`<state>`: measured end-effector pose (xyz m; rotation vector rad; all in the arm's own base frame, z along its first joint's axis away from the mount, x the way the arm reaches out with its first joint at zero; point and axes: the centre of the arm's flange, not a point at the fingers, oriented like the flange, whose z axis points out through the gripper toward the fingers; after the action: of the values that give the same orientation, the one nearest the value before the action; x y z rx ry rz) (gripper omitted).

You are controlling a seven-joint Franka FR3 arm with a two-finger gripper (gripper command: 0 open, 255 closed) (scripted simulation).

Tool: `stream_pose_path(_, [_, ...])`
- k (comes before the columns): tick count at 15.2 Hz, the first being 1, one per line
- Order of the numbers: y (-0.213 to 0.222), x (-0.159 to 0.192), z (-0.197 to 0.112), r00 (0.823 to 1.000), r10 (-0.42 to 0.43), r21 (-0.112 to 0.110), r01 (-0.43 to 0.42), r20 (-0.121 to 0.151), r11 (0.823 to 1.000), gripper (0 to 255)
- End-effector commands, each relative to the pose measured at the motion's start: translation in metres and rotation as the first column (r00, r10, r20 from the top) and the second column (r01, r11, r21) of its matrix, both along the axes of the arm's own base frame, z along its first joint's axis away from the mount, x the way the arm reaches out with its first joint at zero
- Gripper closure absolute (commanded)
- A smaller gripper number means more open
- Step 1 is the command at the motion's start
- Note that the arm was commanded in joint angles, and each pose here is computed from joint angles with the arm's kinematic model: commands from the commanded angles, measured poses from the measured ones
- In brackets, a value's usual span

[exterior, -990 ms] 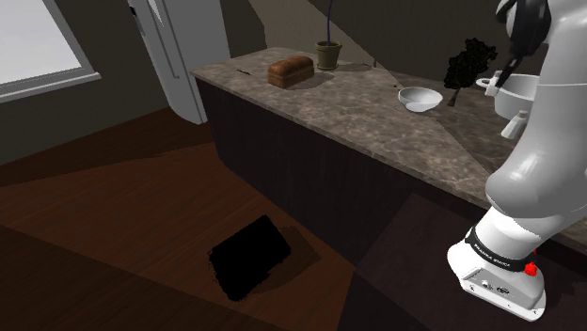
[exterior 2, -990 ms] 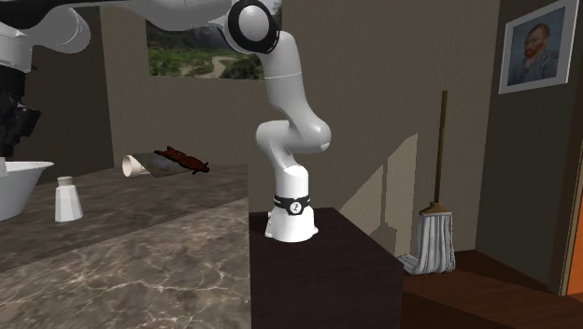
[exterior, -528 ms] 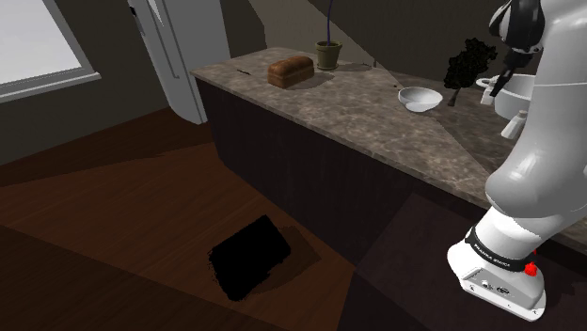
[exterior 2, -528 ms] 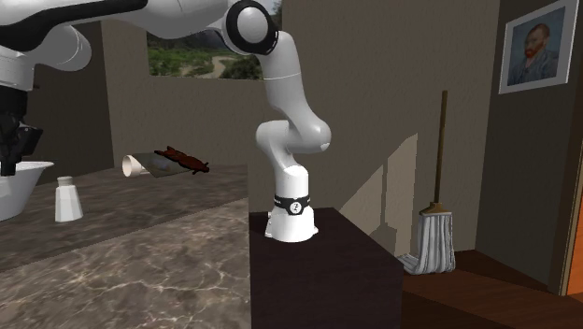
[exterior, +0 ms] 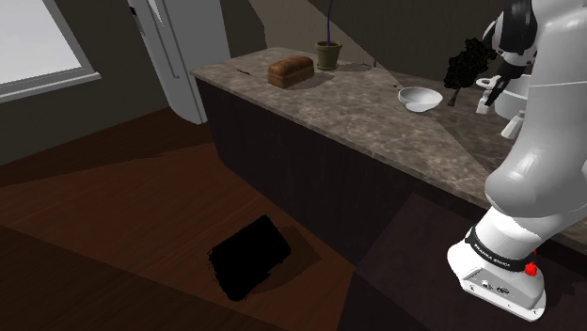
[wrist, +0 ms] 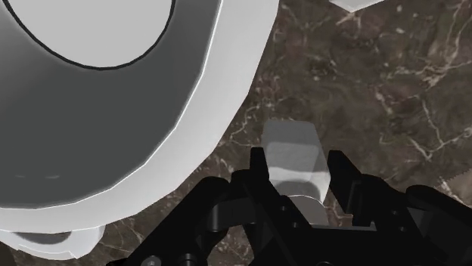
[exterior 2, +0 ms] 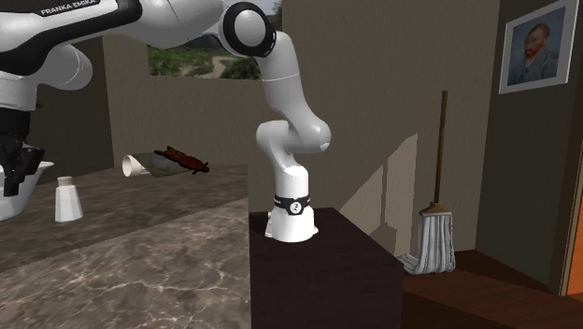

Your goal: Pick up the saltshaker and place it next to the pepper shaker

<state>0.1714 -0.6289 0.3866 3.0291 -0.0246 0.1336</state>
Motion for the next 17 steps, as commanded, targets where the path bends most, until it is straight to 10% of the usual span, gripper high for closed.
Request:
stream_pose_path(1, [0.001,0.000,-0.011,1.000,0.000,0.000,0.000,0.000,1.000,255])
stream_pose_path(14, [0.001,0.000,-0.037,1.000,0.000,0.000,0.000,0.000,1.000,255])
stream_pose_path(15, [0.001,0.000,-0.037,1.000,0.000,0.000,0.000,0.000,1.000,0])
stream_pose_path(17, [0.003,0.000,-0.037,1.000,0.000,0.000,0.000,0.000,1.000,0])
